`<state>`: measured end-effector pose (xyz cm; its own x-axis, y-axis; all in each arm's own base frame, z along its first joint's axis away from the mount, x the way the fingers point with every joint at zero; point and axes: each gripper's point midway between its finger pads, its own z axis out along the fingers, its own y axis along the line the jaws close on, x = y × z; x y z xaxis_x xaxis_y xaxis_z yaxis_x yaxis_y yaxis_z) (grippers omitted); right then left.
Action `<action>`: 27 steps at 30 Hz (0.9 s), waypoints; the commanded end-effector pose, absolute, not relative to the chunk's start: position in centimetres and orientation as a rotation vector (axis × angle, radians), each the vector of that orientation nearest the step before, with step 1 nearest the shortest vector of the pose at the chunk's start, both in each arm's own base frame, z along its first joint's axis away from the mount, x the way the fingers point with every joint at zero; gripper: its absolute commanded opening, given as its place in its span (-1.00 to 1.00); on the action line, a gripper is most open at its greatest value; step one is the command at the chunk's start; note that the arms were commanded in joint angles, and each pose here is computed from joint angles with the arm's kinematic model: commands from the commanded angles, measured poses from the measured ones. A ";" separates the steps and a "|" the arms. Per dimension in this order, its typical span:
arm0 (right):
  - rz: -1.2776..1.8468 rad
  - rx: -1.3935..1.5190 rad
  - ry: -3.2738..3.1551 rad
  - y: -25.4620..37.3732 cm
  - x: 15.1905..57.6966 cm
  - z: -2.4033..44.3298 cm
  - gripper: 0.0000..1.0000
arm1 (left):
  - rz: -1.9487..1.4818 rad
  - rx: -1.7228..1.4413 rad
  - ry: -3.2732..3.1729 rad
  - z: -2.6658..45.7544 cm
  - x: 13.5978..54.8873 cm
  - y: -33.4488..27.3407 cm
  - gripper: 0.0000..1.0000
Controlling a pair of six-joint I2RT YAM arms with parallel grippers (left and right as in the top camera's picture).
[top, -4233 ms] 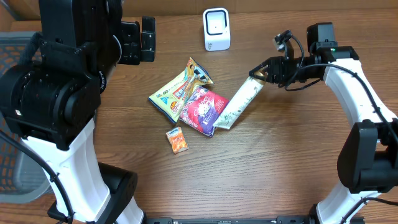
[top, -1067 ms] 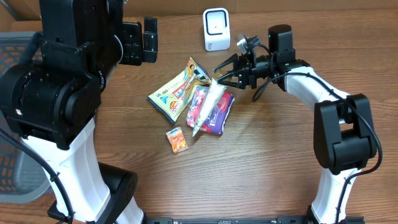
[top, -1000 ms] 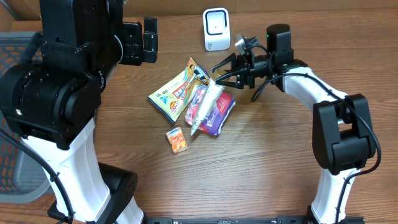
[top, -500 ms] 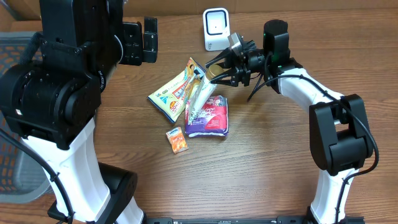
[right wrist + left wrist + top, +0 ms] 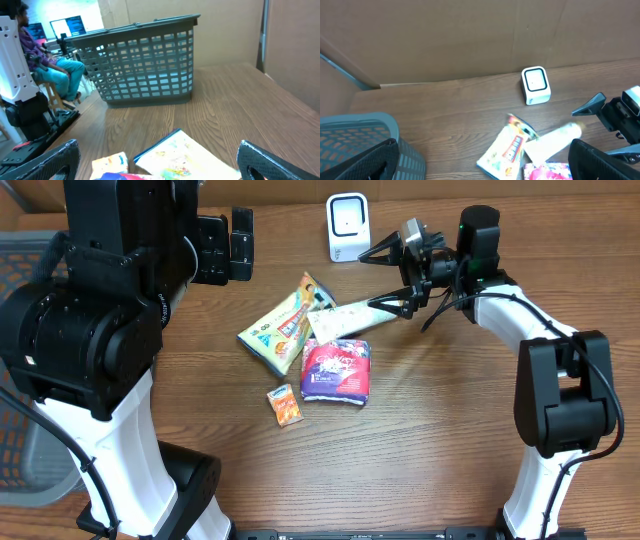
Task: Scan the item barcode
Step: 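Lower the tube onto the table beside the packs and release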
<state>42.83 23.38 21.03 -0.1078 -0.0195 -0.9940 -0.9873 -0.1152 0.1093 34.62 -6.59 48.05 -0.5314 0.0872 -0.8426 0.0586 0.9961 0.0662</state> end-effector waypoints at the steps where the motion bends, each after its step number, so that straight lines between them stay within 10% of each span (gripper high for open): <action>1: 1.405 -1.236 1.254 21.9 43.0 21.9 1.00 | 0.036 0.087 2.141 47.8 35.0 -6.5 1.00; 12: 1.670 -0.545 1.848 16.1 47.8 20.3 1.00 | 0.034 0.088 2.141 47.8 35.0 -6.6 0.99; 16: 1.479 0.079 2.246 14.5 50.7 13.1 1.00 | 0.033 0.088 2.142 47.7 35.0 -6.6 0.99; 27: 1.010 0.383 2.316 12.0 54.3 9.2 1.00 | 0.000 0.144 2.260 44.5 35.9 -7.9 1.00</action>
<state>51.38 15.27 10.86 -0.8873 0.3281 -0.3240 -0.1128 0.5268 0.8425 35.31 -7.35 45.98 -0.5934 0.1059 -0.7979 0.0886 0.9939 0.0660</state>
